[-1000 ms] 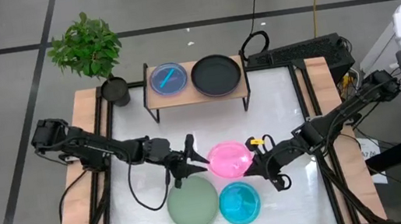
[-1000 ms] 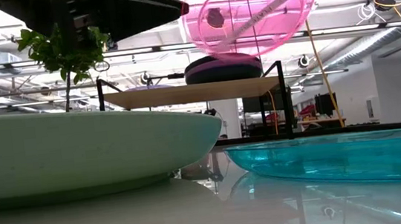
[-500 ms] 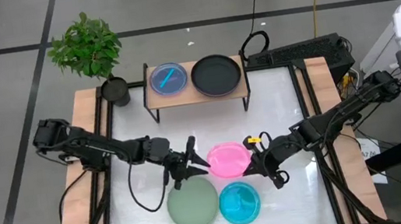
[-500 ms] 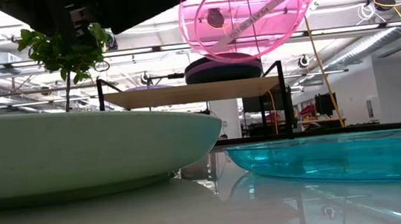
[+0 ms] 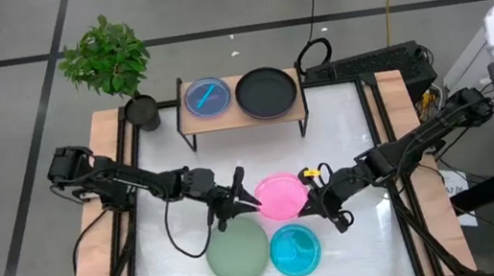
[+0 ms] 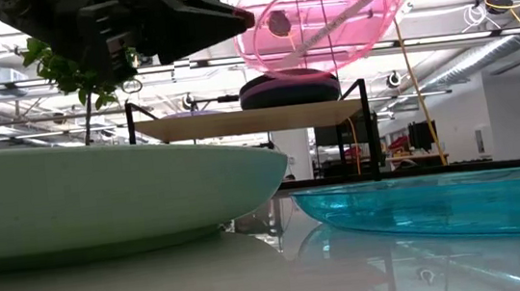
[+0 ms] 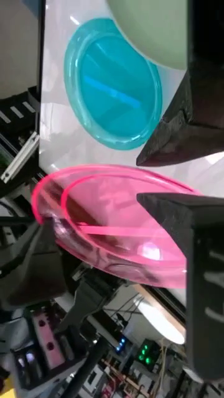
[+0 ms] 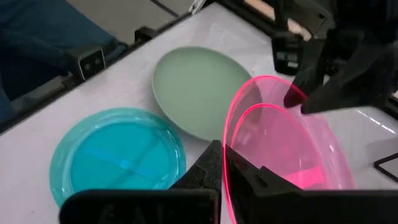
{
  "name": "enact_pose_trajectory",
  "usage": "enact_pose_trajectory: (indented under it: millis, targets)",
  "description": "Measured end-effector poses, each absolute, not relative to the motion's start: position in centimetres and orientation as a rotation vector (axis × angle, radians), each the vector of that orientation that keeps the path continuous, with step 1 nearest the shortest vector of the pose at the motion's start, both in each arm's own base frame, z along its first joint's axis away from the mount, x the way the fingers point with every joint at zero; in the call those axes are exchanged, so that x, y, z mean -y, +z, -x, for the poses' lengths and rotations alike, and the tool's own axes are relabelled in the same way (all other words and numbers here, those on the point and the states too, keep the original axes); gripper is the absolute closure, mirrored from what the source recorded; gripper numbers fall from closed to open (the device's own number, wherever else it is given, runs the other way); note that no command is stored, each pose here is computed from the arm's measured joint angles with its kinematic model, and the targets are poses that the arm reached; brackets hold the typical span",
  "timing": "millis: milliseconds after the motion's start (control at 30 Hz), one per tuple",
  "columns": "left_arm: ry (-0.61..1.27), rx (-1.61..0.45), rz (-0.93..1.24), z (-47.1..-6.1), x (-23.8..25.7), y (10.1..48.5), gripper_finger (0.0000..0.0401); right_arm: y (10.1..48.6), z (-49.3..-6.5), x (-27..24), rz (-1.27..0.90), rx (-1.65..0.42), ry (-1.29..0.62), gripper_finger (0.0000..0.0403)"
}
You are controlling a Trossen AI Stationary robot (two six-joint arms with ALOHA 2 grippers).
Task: Place and stack plates onto a shelf
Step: Stack the pink plate on top of the blue plate on the shelf
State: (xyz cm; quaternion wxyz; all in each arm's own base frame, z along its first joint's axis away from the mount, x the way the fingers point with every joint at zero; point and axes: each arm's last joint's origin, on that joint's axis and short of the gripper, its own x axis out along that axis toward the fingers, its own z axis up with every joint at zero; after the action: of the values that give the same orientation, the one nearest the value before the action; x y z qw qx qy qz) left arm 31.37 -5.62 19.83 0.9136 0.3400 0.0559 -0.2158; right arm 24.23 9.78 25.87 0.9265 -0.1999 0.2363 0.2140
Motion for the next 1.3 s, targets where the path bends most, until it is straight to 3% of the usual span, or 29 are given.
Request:
enact_pose_trajectory:
  millis: [167,467,800,1033,1300]
  targets:
    - [-0.474,-0.106,-0.687,-31.3,5.7,19.8,0.0347,25.3,-24.7,-9.8,0.432,-0.502,0.440,0.0403]
    - [-0.481,-0.130,-0.671,-31.3,5.7,19.6,0.0350,25.6,-25.3,-9.2,0.430,-0.472,0.287,0.0399]
    - [-0.480,-0.130,-0.675,-31.3,5.7,19.6,0.0352,25.6,-25.4,-9.2,0.407,-0.469,0.246,0.0325]
    - [-0.482,-0.146,-0.651,-31.2,5.7,19.5,0.0395,25.8,-25.5,-9.2,0.401,-0.449,0.244,0.0301]
    - [-0.413,-0.330,-0.667,-30.8,5.2,18.2,0.0352,25.6,-25.4,-9.3,0.287,-0.479,0.223,0.0298]
